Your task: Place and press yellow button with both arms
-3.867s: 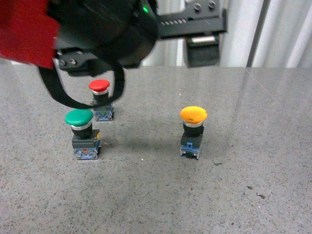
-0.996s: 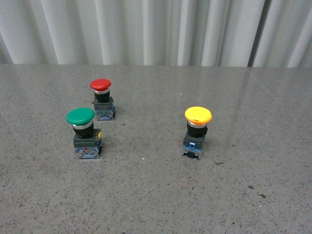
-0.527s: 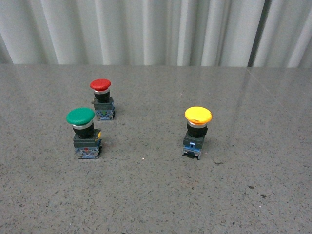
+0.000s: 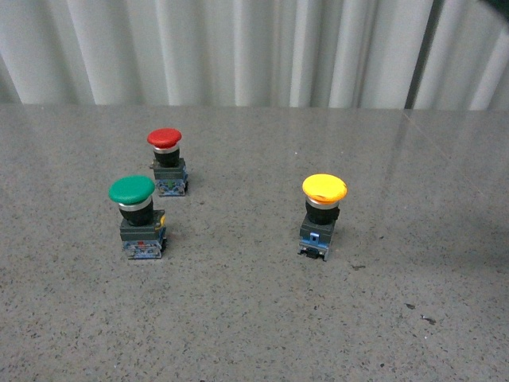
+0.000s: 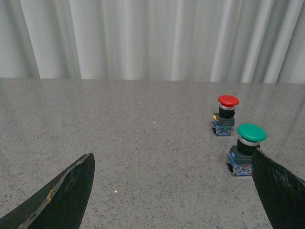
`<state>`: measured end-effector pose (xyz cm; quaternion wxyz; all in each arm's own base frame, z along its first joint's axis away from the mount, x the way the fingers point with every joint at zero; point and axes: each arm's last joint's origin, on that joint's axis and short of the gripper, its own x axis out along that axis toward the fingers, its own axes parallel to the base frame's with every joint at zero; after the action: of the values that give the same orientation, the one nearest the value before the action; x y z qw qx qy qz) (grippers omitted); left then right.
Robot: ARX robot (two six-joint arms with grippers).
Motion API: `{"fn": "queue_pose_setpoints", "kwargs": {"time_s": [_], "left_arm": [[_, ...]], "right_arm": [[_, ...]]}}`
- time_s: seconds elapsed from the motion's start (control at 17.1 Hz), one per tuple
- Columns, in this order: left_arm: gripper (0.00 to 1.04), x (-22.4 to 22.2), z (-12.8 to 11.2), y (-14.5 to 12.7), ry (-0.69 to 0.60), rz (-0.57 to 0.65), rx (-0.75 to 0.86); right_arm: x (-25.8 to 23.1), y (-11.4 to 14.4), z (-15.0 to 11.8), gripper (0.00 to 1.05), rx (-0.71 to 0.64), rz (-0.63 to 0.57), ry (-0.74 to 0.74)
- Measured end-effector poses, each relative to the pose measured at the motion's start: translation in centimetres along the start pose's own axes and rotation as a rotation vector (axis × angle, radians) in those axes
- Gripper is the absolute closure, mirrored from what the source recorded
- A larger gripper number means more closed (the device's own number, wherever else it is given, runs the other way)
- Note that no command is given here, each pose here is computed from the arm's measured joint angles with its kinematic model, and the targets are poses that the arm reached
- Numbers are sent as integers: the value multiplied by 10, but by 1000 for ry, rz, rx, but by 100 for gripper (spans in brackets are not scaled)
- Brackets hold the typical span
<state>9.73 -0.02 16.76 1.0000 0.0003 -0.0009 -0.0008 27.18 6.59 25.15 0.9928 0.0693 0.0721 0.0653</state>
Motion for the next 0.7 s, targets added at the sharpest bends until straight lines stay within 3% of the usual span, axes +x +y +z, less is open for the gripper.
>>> {"fn": "queue_pose_setpoints", "kwargs": {"time_s": [0.12,0.18,0.41,0.59,0.7], "left_arm": [[7,0,0,0,0,0,0],[7,0,0,0,0,0,0],[7,0,0,0,0,0,0],[7,0,0,0,-1,0,0],[7,0,0,0,-1,0,0]], "right_arm": [[31,26,-5,6,-27,56,64],[38,40,-10,11,-42,87,93],[35,74,-34,55,-88,180,173],[33,80,-55,89,-108,202,238],[33,79,-62,103,-100,196,258]]}}
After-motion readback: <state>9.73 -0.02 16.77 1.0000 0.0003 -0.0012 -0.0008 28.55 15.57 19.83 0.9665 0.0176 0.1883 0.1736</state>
